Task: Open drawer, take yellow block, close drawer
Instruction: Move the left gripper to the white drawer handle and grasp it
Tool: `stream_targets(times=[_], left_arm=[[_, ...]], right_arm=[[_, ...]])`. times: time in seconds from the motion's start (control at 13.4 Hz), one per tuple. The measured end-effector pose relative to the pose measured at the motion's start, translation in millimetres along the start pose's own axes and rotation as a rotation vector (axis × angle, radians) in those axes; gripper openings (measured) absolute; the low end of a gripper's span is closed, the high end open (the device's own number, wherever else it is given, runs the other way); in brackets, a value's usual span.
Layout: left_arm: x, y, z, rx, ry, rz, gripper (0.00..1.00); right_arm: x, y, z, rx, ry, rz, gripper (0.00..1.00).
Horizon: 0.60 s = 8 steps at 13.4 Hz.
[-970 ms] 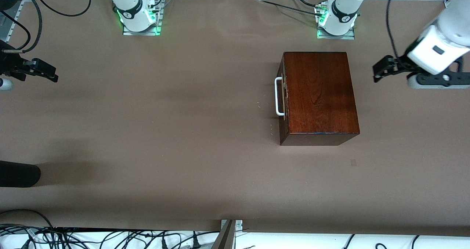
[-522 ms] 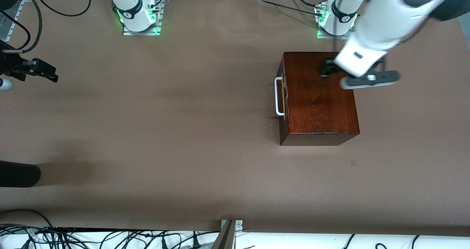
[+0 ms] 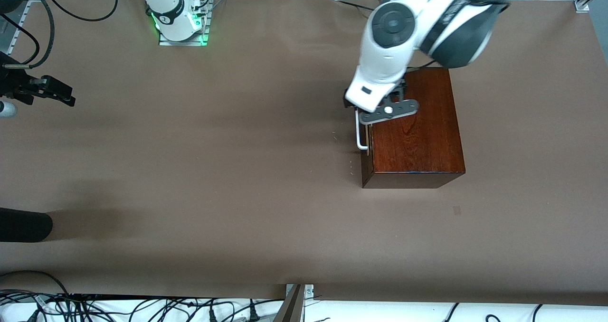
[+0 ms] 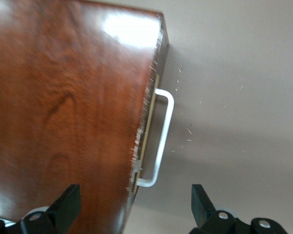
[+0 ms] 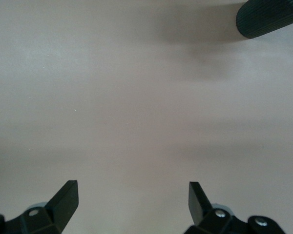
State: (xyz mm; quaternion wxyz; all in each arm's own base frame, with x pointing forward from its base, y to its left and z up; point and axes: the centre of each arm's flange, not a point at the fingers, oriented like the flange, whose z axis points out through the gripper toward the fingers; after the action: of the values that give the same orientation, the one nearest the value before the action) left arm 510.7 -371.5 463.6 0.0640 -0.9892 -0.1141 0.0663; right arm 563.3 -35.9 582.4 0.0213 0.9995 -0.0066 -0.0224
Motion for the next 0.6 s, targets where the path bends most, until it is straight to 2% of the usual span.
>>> stream_targets(times=[0.22,0.6], left_arm=[[-16.0,32.0,29.4,0.012,0.018,-0.008,1.00],[-15.8,50.7,84.5,0.026,0.070,0.031,1.00]], right_arm=[[0.0,0.0,0.0,0.000,0.000,0.000,1.00],[0.0,0.0,0.0,0.000,0.000,0.000,1.00]])
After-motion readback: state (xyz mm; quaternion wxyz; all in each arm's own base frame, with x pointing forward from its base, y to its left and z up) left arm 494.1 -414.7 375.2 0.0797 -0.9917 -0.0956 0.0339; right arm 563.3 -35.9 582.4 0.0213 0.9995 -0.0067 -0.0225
